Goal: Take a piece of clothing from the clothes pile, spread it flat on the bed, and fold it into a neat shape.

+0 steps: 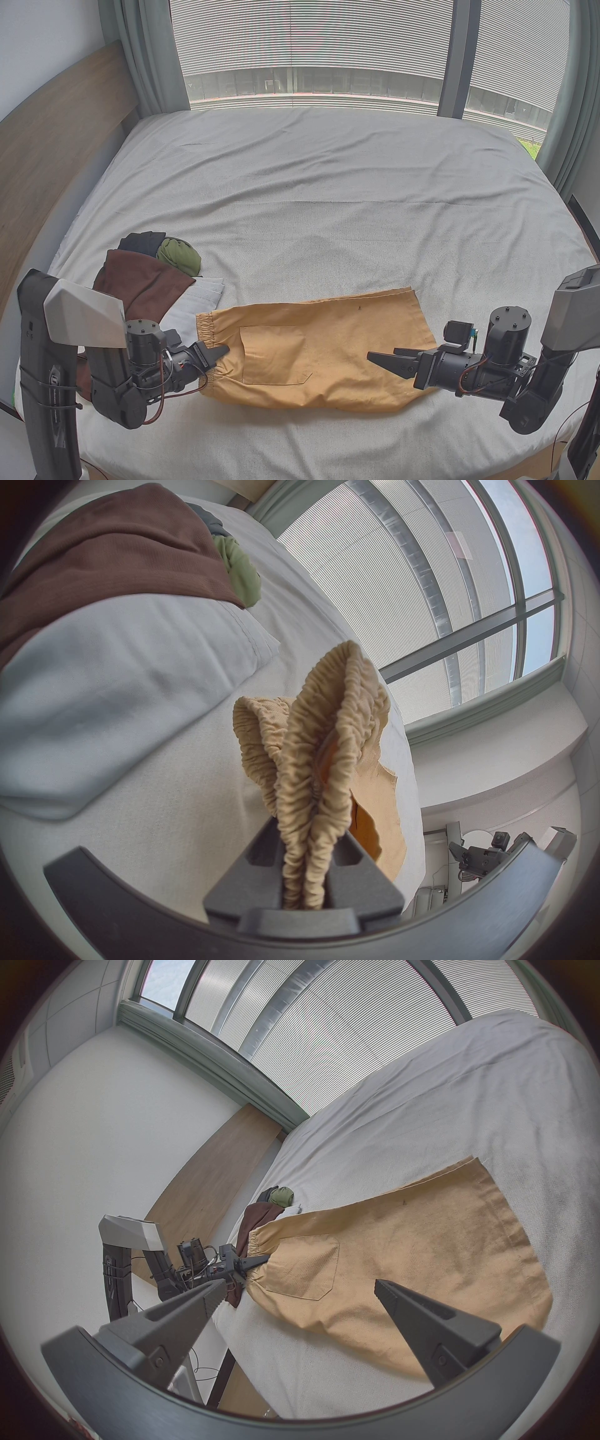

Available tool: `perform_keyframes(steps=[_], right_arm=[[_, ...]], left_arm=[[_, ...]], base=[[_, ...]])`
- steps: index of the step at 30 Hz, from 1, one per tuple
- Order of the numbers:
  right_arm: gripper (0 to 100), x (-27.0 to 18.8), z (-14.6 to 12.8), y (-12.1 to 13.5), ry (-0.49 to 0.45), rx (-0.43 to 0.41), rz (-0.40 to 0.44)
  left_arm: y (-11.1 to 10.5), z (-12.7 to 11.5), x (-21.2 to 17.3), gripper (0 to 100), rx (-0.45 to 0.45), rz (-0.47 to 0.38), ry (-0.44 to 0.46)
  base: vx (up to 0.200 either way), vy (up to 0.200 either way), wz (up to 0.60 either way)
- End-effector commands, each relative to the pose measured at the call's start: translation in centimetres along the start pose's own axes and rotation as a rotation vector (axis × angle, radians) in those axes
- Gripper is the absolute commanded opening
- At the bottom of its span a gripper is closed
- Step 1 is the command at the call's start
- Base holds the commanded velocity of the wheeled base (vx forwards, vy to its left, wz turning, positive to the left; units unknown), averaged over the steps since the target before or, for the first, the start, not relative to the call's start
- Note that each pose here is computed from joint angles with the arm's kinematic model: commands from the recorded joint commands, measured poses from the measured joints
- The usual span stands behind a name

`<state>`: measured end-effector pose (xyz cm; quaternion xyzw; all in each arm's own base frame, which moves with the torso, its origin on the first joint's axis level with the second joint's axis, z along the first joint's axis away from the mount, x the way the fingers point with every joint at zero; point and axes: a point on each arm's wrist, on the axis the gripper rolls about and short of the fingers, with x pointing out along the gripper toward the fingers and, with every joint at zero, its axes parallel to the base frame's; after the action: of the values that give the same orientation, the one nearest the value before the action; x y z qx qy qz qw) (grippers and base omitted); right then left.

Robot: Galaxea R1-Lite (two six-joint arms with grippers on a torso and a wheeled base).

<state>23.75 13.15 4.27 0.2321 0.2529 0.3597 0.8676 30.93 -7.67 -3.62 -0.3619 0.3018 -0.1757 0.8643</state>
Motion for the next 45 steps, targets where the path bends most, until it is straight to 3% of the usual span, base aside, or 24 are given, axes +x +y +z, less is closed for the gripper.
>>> perform_keyframes(steps=[1, 13, 23, 33, 41, 45], right_arm=[[100, 0.0, -0.1, 0.0, 0.005, 0.002, -0.001], [100, 0.1, -0.2, 0.0, 0.01, 0.0, -0.001], [100, 0.1, -0.1, 0.0, 0.003, -0.003, -0.002], [100, 0.1, 0.1, -0.2, -0.008, -0.004, -0.008], [100, -0.5, 1.0, -0.4, -0.046, -0.008, -0.016], [100, -0.7, 1.4, -0.5, -0.061, -0.009, -0.019]], left_arm=[[0.0, 0.9, -1.4, 0, -0.005, 0.011, -0.027], [1.3, 2.9, -3.7, 0, -0.04, 0.006, -0.057], [2.3, 3.7, -5.4, 0, -0.013, 0.008, -0.061], [-0.5, 4.1, -5.3, 0, 0.02, -0.081, -0.06], [-4.4, 3.4, -4.3, 0, 0.006, -0.199, -0.022], [-5.1, 3.0, -3.9, 0, 0.008, -0.221, -0.004]], base=[[0.0, 0.0, 0.0], [0.0, 0.0, 0.0], [0.0, 0.0, 0.0], [0.0, 0.0, 0.0], [0.0, 0.0, 0.0], [0.0, 0.0, 0.0]])
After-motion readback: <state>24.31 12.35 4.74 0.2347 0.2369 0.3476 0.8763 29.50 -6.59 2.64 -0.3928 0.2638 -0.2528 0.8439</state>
